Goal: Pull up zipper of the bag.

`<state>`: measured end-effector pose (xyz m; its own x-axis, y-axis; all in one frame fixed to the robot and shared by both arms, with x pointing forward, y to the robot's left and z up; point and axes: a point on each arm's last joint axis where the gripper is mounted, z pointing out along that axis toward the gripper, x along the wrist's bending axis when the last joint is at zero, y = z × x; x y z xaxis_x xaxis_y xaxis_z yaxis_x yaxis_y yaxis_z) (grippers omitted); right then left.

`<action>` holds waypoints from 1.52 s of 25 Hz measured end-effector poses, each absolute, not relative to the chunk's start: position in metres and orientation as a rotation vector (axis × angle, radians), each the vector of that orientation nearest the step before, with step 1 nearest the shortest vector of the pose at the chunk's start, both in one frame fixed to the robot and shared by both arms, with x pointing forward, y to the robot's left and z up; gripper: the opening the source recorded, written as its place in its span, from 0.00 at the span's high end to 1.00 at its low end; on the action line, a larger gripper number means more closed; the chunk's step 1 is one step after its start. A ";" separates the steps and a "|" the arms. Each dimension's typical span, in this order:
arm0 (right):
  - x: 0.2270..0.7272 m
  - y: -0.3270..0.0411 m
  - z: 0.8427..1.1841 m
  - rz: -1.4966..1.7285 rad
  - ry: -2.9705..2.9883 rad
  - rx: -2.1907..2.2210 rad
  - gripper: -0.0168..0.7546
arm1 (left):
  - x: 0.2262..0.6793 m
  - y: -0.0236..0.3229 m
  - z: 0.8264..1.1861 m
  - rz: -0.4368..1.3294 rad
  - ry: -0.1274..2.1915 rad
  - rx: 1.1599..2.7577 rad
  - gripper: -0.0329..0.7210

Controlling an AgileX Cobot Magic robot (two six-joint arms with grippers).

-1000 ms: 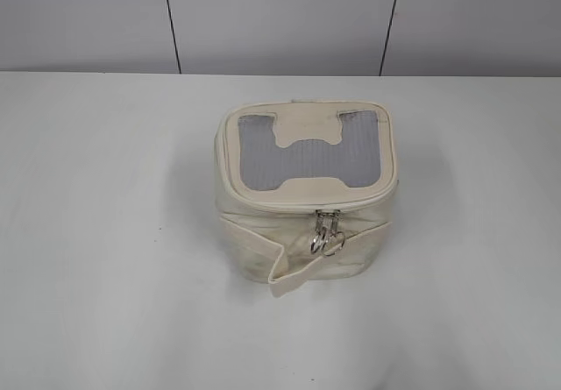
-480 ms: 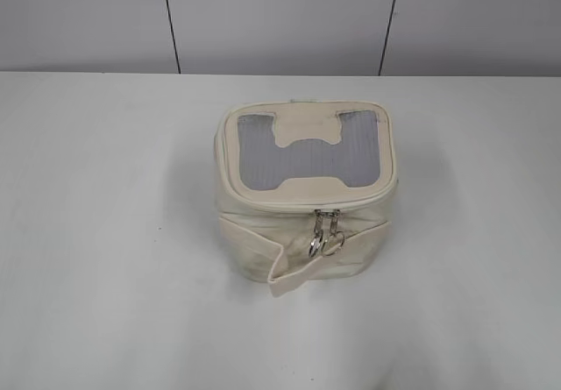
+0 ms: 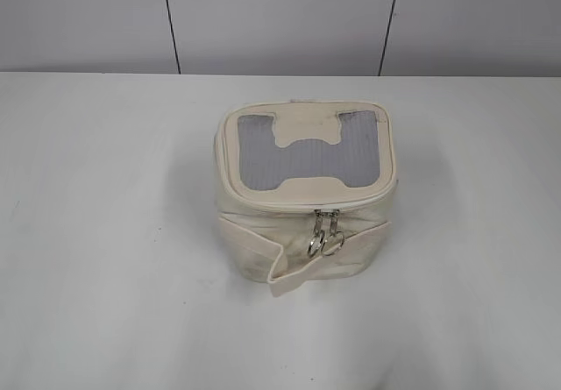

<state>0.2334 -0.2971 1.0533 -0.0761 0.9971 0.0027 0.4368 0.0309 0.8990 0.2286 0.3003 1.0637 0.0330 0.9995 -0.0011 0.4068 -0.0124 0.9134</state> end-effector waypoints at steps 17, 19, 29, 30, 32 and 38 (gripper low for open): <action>0.233 -0.297 1.053 1.004 1.602 1.488 0.39 | 0.229 0.300 1.064 0.961 1.482 1.530 0.37; 0.233 -0.297 1.053 1.004 1.602 1.488 0.39 | 0.229 0.300 1.064 0.961 1.482 1.530 0.37; 0.233 -0.297 1.053 1.004 1.602 1.488 0.39 | 0.229 0.300 1.064 0.961 1.482 1.530 0.37; 0.233 -0.297 1.053 1.004 1.602 1.488 0.39 | 0.229 0.300 1.064 0.961 1.482 1.530 0.37; 0.233 -0.297 1.053 1.004 1.602 1.488 0.39 | 0.229 0.300 1.064 0.961 1.482 1.530 0.37; 0.233 -0.297 1.053 1.004 1.602 1.488 0.39 | 0.229 0.300 1.064 0.961 1.482 1.530 0.37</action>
